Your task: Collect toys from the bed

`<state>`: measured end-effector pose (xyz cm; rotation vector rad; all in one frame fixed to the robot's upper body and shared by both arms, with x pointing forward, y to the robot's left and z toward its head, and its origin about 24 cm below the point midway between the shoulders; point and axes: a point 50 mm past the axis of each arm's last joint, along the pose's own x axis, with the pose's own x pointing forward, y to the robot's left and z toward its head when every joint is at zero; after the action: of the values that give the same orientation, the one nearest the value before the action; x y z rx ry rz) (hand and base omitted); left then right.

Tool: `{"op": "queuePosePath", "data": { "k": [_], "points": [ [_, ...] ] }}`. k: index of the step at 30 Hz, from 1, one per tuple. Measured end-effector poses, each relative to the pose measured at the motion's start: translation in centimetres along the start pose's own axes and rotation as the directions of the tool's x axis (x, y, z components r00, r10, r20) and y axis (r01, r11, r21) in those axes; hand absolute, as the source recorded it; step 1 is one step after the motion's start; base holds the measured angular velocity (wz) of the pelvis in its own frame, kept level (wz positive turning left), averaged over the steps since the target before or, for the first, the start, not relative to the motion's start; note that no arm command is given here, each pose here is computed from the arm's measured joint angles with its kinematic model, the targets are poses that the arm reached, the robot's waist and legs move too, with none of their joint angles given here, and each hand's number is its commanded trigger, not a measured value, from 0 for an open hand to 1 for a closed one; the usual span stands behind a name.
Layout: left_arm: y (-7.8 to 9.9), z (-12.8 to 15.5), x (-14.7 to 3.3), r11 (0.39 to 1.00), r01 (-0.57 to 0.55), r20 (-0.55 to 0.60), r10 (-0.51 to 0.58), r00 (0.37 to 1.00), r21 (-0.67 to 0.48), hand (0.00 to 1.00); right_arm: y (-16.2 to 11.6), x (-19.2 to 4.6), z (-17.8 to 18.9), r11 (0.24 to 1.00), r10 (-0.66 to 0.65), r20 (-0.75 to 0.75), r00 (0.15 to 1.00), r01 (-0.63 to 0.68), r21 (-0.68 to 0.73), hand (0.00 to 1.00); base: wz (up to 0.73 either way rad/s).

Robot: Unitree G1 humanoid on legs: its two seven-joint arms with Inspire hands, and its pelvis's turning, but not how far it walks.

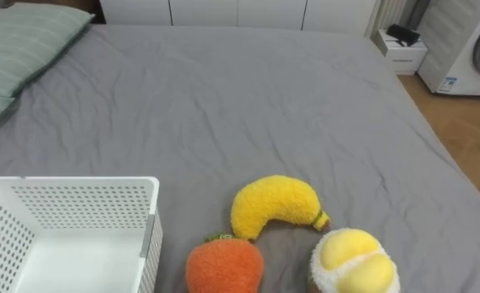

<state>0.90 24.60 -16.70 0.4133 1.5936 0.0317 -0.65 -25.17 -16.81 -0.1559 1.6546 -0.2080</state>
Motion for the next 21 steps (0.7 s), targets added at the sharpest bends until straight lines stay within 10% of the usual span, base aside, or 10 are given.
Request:
{"op": "queuePosePath", "data": {
  "k": [10,21],
  "points": [
    [1.9,-1.3,-0.1,0.993,-0.053,-0.019,0.051,0.999,-0.109,0.00,-2.3,-0.1,-1.7,0.792,-0.053,-0.042,0.998,0.068,0.607,0.00,-0.11],
    [2.5,-1.7,-0.1,0.993,-0.068,-0.020,0.067,0.998,-0.099,0.00,-8.9,-3.7,8.9,0.540,-0.300,0.325,0.897,-0.121,0.833,0.00,-0.07]
  ]
}}
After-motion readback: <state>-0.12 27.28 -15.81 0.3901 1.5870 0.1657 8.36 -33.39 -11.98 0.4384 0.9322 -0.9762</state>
